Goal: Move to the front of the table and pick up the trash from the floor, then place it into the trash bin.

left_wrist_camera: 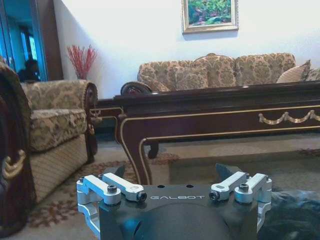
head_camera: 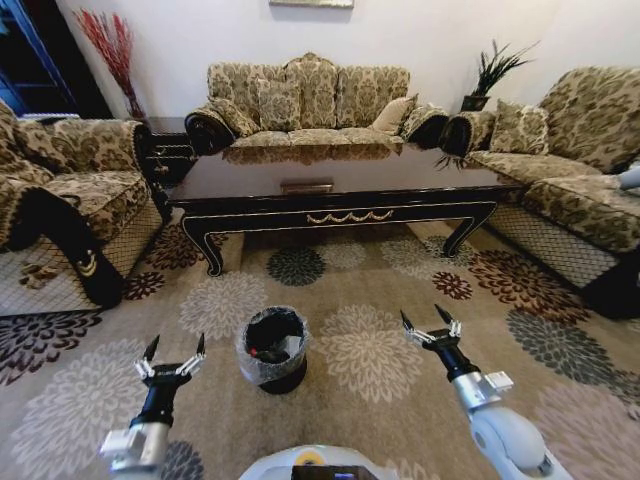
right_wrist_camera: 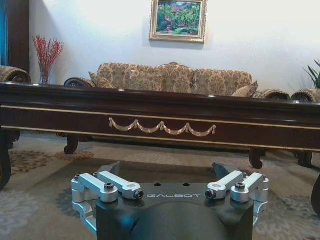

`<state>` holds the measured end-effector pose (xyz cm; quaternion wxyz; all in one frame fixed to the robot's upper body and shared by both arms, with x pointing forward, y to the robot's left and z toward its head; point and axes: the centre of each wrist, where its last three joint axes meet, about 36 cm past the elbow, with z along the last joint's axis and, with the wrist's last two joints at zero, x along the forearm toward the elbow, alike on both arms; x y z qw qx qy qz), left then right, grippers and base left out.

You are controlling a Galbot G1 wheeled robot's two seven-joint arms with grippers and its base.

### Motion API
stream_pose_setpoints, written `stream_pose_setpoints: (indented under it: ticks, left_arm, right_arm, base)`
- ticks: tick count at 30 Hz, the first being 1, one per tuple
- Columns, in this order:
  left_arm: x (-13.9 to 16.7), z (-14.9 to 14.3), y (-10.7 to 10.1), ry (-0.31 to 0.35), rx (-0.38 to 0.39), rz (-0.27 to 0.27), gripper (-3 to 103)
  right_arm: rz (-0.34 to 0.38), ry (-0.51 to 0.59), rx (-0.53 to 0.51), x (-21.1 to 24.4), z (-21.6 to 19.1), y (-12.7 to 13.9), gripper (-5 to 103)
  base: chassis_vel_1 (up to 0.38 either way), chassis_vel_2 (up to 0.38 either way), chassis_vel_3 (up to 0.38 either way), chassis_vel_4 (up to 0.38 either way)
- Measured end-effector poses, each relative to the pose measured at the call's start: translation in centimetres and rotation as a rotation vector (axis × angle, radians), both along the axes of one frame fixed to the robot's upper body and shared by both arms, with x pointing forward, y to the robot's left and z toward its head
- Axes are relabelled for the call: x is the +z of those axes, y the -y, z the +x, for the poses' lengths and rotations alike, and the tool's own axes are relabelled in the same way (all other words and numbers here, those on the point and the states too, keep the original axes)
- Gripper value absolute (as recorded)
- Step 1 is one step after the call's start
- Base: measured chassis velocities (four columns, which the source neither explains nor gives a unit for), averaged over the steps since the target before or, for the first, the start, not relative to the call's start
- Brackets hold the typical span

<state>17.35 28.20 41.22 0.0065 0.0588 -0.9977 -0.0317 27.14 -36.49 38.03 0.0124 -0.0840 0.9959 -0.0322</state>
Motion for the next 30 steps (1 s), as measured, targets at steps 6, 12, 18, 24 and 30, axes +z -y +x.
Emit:
stream_pose_setpoints:
  ticks: [6,12,18,24,30]
  left_arm:
    - [0.4,-0.1,1.7,0.002,-0.035,-0.015,100]
    - [0.3,0.0,1.8,-0.006,-0.043,-0.010,100]
    - [0.3,0.1,1.8,-0.017,-0.039,-0.007,100]
    - [0.3,0.1,1.8,-0.019,-0.038,-0.008,100]
    - [0.3,0.1,1.8,-0.019,-0.038,-0.008,100]
  right_arm:
    - [0.007,0.014,0.012,0.0,0.6,-0.2,100]
    - [0.011,0.027,0.021,0.4,1.1,-0.4,100]
    - [0.012,0.027,0.021,0.5,1.0,-0.5,100]
    - [0.013,0.026,0.021,0.5,1.1,-0.5,100]
    - [0.013,0.026,0.021,0.5,1.1,-0.5,100]
  base:
    - [0.000,0.000,0.000,0.000]
    - [0.000,0.000,0.000,0.000]
    - [0.000,0.000,0.000,0.000]
    - [0.000,0.000,0.000,0.000]
    - [0.000,0.000,0.000,0.000]
